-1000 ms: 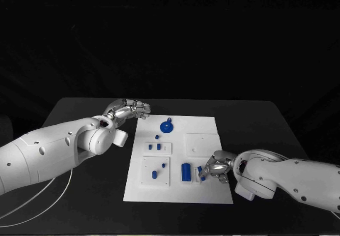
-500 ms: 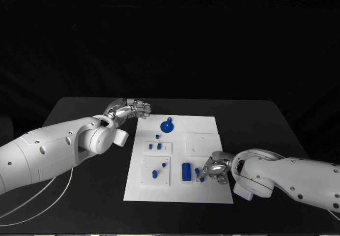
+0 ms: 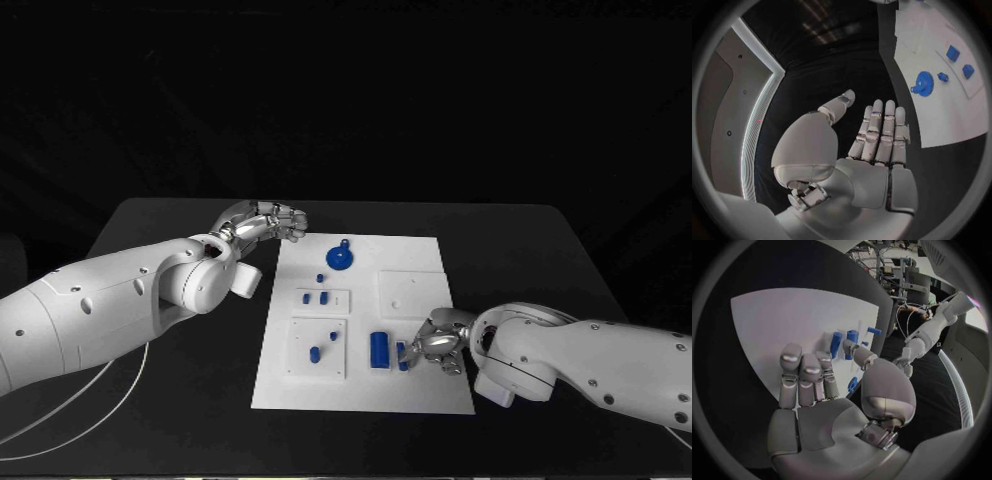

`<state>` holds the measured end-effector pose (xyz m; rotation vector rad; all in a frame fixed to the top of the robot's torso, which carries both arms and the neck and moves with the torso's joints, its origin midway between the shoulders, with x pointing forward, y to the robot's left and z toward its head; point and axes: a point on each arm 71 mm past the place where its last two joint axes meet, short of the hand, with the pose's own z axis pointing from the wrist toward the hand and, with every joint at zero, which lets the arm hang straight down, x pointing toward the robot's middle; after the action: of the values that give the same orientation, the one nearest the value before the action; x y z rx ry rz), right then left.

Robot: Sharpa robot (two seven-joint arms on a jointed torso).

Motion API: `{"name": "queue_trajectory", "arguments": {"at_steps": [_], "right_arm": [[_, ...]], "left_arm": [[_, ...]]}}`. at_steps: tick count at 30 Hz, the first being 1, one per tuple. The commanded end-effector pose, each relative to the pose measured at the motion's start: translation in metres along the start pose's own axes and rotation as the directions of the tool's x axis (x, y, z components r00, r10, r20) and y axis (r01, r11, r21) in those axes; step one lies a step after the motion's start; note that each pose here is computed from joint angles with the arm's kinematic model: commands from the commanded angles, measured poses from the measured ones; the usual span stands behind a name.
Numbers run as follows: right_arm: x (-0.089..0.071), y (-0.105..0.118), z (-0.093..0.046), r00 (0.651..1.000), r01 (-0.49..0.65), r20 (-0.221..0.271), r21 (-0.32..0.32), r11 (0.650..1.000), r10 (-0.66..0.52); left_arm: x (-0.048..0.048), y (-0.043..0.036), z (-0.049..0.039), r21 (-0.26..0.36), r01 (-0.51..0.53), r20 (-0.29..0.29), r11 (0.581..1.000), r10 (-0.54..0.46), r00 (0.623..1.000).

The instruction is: Assemble the parts on the task board

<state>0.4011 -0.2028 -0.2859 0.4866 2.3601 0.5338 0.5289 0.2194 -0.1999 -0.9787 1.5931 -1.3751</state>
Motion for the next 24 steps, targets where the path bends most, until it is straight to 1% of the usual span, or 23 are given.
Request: {"name": "queue_trajectory", "arguments": {"at_steps": [1, 7, 11, 12, 16, 18, 20, 24], "right_arm": [[0.0025, 0.0016, -0.0001, 1.000, 0.018, -0.018, -0.012, 1.000, -0.018], [0.0031, 0.0030, -0.0007, 1.000, 0.020, -0.023, -0.033, 0.999, -0.020], [0.0040, 0.0017, -0.0015, 0.998, 0.033, -0.054, -0.052, 0.998, -0.036], [0.0044, 0.0011, -0.0018, 0.997, 0.039, -0.068, -0.058, 0.998, -0.043], [0.0057, -0.0022, -0.0034, 0.992, 0.057, -0.109, -0.063, 0.996, -0.064], [0.0062, -0.0031, -0.0039, 0.990, 0.063, -0.121, -0.065, 0.996, -0.070], [0.0059, -0.0043, -0.0044, 0.990, 0.068, -0.123, -0.063, 0.996, -0.075], [0.0037, -0.0064, -0.0037, 0.990, 0.084, -0.109, -0.056, 0.995, -0.090]], "left_arm": [[0.0020, -0.0011, 0.0002, 0.008, 0.002, -0.013, 1.000, -0.002, 1.000], [0.0021, -0.0010, 0.0003, 0.007, 0.002, -0.013, 1.000, -0.002, 1.000], [0.0015, -0.0009, 0.0001, 0.006, 0.002, -0.012, 1.000, -0.002, 1.000], [0.0015, -0.0009, 0.0001, 0.006, 0.002, -0.012, 1.000, -0.002, 1.000], [0.0012, -0.0007, 0.0001, 0.004, 0.002, -0.013, 1.000, -0.002, 1.000], [0.0011, -0.0007, 0.0001, 0.004, 0.002, -0.013, 1.000, -0.002, 1.000], [0.0009, -0.0005, 0.0000, 0.004, 0.002, -0.012, 1.000, -0.002, 1.000], [0.0011, -0.0006, 0.0000, 0.004, 0.002, -0.013, 1.000, -0.002, 1.000]]}}
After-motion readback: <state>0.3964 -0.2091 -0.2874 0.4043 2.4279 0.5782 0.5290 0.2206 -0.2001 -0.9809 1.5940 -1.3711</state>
